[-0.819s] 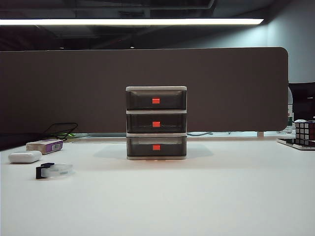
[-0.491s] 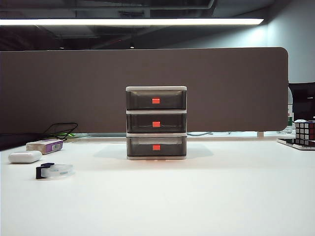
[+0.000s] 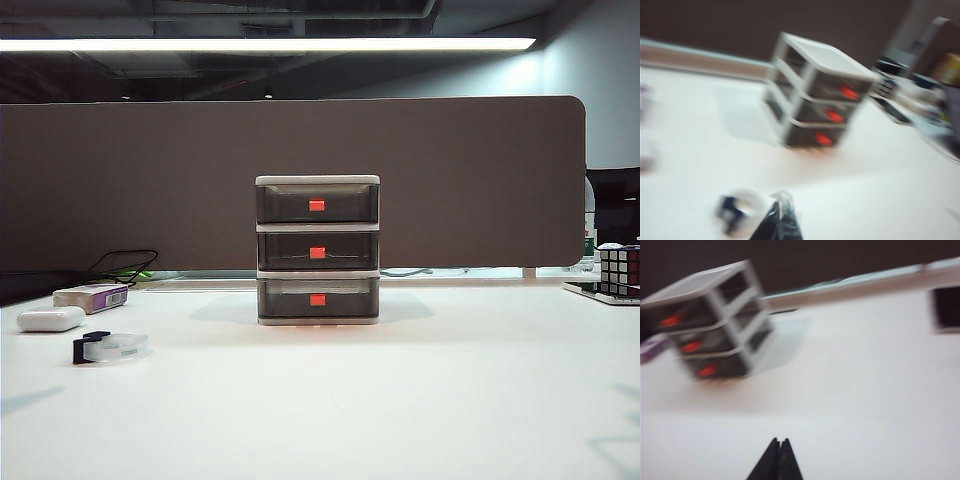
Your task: Open the second layer of the drawer on the table, pick up the transparent tape on the table and put it in, and finally close the drawer.
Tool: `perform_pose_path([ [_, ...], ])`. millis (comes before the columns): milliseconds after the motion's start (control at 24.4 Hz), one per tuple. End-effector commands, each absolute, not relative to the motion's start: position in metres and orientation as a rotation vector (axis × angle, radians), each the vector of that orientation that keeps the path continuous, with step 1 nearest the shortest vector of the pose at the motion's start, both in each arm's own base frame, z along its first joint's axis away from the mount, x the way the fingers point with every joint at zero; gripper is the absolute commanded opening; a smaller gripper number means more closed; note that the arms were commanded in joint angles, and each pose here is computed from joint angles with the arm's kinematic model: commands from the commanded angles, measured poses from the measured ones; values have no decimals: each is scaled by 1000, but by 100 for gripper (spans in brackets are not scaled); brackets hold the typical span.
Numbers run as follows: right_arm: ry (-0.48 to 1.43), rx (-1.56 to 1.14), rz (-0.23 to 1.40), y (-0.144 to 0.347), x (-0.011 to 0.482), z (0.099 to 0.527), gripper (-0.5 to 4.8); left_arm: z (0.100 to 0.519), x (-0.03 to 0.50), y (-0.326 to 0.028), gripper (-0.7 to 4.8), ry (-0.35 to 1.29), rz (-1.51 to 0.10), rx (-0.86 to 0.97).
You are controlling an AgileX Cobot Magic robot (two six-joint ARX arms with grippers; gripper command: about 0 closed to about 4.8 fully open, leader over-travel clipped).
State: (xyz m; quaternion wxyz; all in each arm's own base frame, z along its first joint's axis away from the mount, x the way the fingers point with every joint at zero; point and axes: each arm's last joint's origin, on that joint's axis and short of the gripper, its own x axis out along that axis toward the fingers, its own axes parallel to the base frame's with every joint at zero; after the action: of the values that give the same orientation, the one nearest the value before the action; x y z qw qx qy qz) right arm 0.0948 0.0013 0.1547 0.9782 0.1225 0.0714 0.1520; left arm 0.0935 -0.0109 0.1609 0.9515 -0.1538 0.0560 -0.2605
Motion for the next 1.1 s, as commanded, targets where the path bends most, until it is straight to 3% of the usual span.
perform_pose_path([
  [41,178,280,479,6,93,153,-5,157,91,-14,-5,201,-652,-358],
  [205,190,314,526,7,92,153,-3,153,90,-14,-2,255,-651,-416],
  [327,219,404,565,9,92,153,0,153,90,-14,37,257,-654,-420],
  [778,249,365,765,21,88,153,-2,158,90,-20,21,207,-692,-366],
  [1105,257,332,779,37,86,153,-3,159,87,-47,20,195,-712,-293],
])
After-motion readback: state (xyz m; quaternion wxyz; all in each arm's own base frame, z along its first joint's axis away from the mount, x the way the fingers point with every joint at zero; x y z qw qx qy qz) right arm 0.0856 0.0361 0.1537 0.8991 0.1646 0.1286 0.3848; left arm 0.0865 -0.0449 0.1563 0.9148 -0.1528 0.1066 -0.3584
